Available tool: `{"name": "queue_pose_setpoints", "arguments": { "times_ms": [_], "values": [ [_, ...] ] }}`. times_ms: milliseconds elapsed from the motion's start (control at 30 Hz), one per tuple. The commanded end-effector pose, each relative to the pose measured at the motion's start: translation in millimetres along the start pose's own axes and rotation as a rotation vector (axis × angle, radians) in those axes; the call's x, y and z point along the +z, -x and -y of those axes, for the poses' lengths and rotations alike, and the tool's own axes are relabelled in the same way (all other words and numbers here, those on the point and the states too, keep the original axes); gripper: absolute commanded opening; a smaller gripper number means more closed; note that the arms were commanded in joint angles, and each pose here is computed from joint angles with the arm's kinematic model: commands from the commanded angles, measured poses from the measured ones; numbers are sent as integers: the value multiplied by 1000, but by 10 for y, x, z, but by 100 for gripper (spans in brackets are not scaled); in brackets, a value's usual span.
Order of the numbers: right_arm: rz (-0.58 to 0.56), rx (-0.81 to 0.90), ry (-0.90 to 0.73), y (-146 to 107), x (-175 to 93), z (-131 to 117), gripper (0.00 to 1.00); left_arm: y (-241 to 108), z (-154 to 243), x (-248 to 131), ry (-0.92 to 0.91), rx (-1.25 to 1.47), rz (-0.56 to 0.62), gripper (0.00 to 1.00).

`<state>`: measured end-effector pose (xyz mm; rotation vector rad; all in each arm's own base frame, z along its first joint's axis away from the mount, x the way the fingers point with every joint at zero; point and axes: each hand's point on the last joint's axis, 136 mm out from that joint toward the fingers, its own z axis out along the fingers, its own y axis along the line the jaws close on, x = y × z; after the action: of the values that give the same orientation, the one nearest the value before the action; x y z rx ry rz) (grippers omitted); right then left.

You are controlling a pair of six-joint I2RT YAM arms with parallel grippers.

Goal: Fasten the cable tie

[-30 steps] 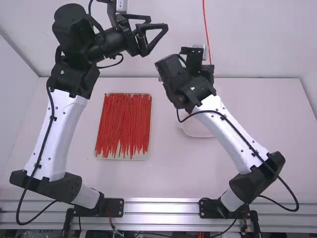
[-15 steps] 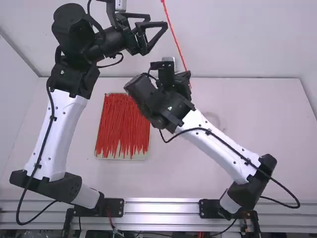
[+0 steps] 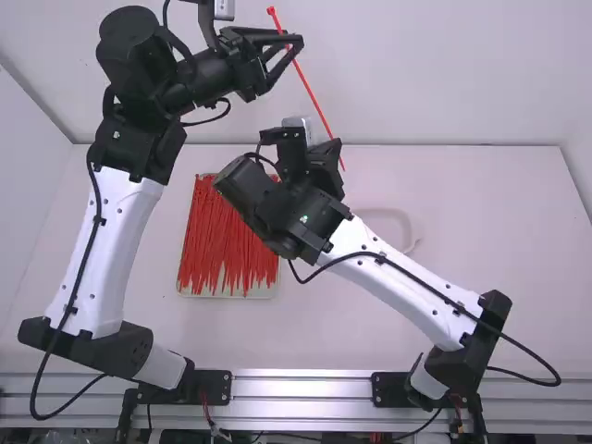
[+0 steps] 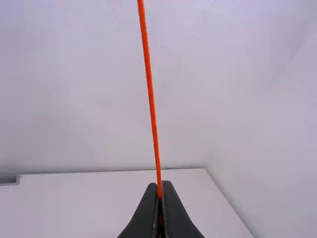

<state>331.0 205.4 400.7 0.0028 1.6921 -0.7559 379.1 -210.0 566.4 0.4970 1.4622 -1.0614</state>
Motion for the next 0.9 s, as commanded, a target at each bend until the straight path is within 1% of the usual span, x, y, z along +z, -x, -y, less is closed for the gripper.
{"name": "queue_pose_setpoints", "arguments": {
  "times_ms": [0,33,67,267,467,500,533,567,600,633,667,700,733,767,833,867],
  "values": [
    [9,34,-26,74,1,99,0,27,-20,-17,27,-23,15,26],
    [10,34,-25,75,-3,97,0,31,-44,-19,40,-31,18,6],
    [10,34,-25,76,-6,96,0,30,-49,-19,42,-32,18,2],
    [2,36,-27,62,37,104,0,53,-33,-18,36,-12,26,2],
    [-15,30,29,32,28,15,0,76,-32,-20,37,-4,35,2],
    [-15,28,35,32,13,6,1,75,-35,-20,38,-4,35,2],
    [-13,16,58,27,-37,-21,18,76,-40,-21,41,7,35,2],
    [-9,11,73,32,-80,-32,29,76,-42,-21,42,15,35,2],
    [-4,7,92,39,-136,-54,43,76,-42,-21,42,23,35,2],
    [0,3,109,42,-181,-66,55,75,-42,-21,42,29,35,4],
    [1,-1,127,42,-220,-85,64,74,-42,-21,42,36,34,2],
    [6,-2,158,54,-294,-92,80,75,-44,-22,43,41,34,2],
    [7,-6,192,55,-358,-94,91,89,-78,-43,52,53,37,2],
    [7,-6,196,56,-366,-91,91,92,-84,-47,53,53,37,2],
    [8,-11,260,57,-488,-56,99,113,-157,-96,69,48,38,2],
    [8,-10,283,54,-531,-37,99,115,-165,-111,65,51,35,2]
  ]
}}
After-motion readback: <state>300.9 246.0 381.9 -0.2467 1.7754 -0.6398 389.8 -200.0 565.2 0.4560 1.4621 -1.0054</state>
